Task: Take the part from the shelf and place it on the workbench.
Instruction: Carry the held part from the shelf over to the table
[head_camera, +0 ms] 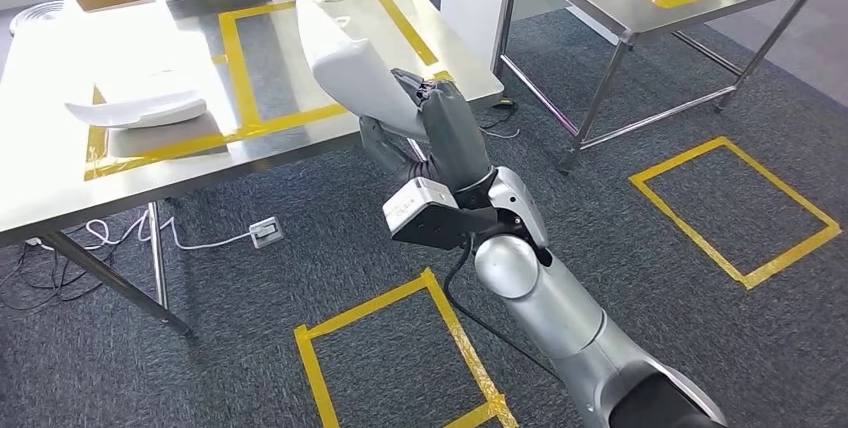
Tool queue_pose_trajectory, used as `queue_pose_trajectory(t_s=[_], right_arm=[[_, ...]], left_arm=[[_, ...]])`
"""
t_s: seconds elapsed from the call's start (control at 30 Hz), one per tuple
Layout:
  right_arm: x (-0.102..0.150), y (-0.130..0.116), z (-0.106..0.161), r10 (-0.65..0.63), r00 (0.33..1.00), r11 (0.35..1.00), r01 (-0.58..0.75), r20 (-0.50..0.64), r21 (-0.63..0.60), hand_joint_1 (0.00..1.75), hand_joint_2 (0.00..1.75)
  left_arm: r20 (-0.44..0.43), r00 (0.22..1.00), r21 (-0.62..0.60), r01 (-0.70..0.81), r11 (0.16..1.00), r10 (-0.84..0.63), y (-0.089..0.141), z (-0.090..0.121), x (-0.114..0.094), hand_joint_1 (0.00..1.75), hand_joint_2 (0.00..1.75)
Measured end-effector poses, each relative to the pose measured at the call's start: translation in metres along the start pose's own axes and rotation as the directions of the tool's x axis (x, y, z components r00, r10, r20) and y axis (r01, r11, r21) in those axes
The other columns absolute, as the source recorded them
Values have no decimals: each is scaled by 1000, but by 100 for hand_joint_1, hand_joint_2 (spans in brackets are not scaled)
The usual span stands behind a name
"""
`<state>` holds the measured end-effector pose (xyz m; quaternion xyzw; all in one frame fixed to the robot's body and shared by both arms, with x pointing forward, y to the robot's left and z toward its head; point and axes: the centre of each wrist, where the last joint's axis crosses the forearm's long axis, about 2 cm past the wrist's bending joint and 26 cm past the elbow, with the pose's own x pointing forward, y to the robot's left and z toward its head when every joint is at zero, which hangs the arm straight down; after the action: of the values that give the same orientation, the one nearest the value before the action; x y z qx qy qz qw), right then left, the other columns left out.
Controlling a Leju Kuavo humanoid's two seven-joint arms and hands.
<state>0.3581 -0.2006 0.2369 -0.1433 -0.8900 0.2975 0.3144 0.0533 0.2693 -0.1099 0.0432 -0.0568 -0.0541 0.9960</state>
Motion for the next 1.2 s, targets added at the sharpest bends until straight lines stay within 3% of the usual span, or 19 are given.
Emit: queue_pose_trajectory(t_s=[0.6, 0.93, 1.2], right_arm=[[-10, 9, 9, -34, 998, 997, 37, -53, 64, 175, 175], [-37, 4, -22, -49, 990, 985, 71, -134, 160, 175, 175], [-67, -12, -62, 68, 968, 969, -7, -242, 246, 175, 175]], left_arm=[[-13, 1000, 0, 12, 1000, -12, 2, 0, -1, 0, 175], [3, 1000, 0, 31, 1000, -31, 3, 0, 9, 0, 175], [27, 999, -2, 44, 999, -44, 4, 1, 23, 0, 175]])
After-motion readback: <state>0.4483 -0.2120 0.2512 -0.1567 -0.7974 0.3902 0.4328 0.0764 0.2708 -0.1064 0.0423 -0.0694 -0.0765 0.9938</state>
